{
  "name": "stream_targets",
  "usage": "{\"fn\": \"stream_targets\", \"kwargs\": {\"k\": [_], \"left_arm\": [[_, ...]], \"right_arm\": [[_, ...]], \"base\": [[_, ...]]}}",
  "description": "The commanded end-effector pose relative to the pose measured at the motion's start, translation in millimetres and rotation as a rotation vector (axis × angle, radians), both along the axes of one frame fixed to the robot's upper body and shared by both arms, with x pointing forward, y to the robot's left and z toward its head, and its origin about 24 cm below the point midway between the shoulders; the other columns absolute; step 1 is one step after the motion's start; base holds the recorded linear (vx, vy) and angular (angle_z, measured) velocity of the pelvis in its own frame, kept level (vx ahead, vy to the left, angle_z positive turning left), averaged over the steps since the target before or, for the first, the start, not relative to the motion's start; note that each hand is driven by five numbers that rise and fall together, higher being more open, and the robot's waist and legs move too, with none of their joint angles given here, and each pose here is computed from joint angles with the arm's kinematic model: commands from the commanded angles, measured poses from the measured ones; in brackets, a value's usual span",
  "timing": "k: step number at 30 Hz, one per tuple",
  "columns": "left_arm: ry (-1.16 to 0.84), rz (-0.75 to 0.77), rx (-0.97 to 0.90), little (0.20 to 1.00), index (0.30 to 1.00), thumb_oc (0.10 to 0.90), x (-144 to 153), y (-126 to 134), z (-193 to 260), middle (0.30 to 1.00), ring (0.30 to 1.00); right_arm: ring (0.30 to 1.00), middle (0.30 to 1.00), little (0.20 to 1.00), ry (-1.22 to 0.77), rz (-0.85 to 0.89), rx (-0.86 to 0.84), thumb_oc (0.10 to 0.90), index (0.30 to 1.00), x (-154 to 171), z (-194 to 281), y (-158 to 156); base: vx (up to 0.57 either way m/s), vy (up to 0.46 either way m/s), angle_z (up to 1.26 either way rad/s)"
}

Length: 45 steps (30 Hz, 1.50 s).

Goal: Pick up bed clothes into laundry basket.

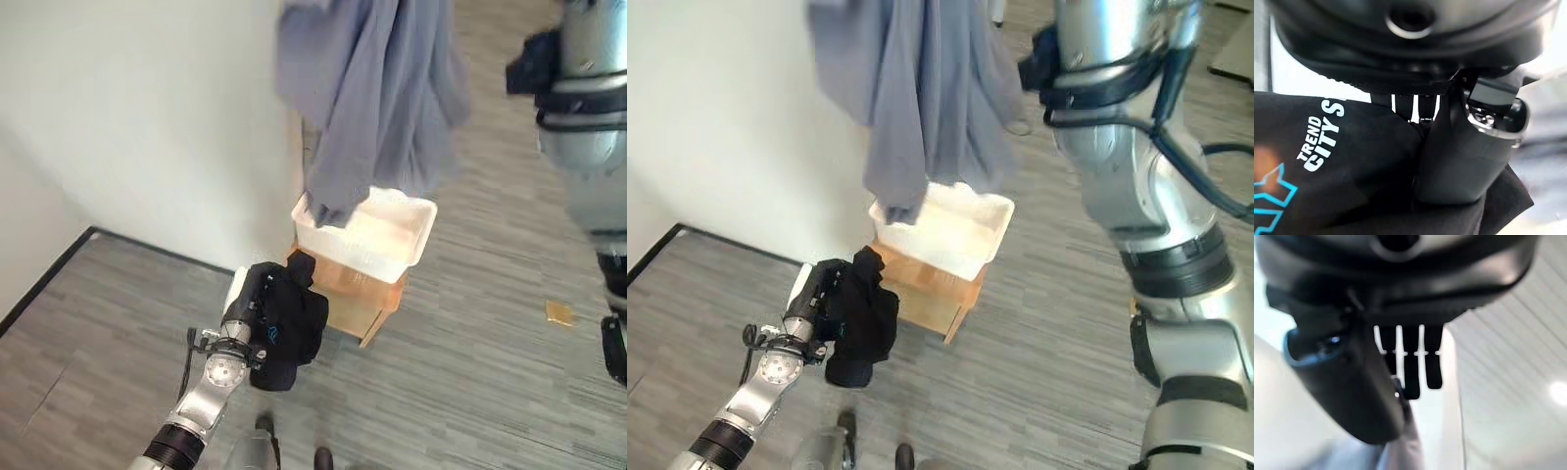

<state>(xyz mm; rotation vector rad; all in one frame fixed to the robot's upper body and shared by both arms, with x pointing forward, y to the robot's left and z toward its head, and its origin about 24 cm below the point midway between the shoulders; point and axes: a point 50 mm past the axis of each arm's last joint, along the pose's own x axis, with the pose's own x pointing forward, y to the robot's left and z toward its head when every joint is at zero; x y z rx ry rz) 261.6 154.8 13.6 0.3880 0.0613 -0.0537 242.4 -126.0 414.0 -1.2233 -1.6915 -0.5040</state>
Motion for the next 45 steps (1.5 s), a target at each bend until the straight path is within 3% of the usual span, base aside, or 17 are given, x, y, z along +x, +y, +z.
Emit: {"fn": "stream_targets", "kwargs": {"k": [1, 8, 10, 12, 23, 30, 37, 45], "left_arm": [[-0.257, -0.085, -0.084, 0.3, 0.3, 0.4, 28.2, -32.1, 49.2, 0.3, 0.3], [-0.309, -0.12, -0.083, 0.3, 0.3, 0.4, 34.7, -40.3, 62.8, 0.3, 0.3], [-0.301, -0.146, -0.09, 0.3, 0.3, 0.4, 32.0, -43.9, 60.7, 0.3, 0.3], [-0.295, -0.146, -0.098, 0.3, 0.3, 0.4, 31.5, -43.0, 60.1, 0.3, 0.3], [-0.238, -0.135, -0.145, 0.3, 0.3, 0.4, 24.0, -38.7, 48.5, 0.3, 0.3], [-0.192, -0.083, -0.145, 0.3, 0.3, 0.4, 15.2, -23.8, 36.0, 0.3, 0.3], [-0.166, -0.045, -0.146, 0.3, 0.3, 0.4, 8.1, -13.4, 28.9, 0.3, 0.3], [-0.156, -0.027, -0.154, 0.3, 0.3, 0.4, 2.9, -10.5, 27.2, 0.3, 0.3]], "right_arm": [[0.3, 0.3, 0.3, -0.162, -0.03, 0.159, 0.4, 0.3, -31.5, 35.2, -34.6], [0.3, 0.3, 0.3, -0.196, -0.111, 0.241, 0.4, 0.3, -28.9, 65.4, -50.9], [0.3, 0.3, 0.3, -0.129, -0.22, 0.302, 0.4, 0.3, -12.6, 75.1, -71.3], [0.3, 0.3, 0.3, -0.092, -0.245, 0.304, 0.4, 0.3, -5.3, 75.5, -72.8], [0.3, 0.3, 0.3, 0.045, -0.203, 0.303, 0.4, 0.3, 26.1, 75.2, -46.3], [0.3, 0.3, 0.3, 0.07, -0.196, 0.356, 0.4, 0.3, 31.9, 71.9, -53.8], [0.3, 0.3, 0.3, 0.122, -0.241, 0.364, 0.4, 0.3, 40.4, 53.1, -67.9], [0.3, 0.3, 0.3, 0.294, -0.26, 0.385, 0.4, 0.3, 62.0, -17.7, -82.4]], "base": [[0.17, 0.132, -0.27], [0.1, 0.056, 0.1], [0.11, 0.033, 0.18], [0.06, 0.003, -0.14], [0.02, -0.006, -0.02], [0.0, -0.012, 0.06], [0.01, -0.011, 0.08], [0.0, -0.001, 0.0]]}}
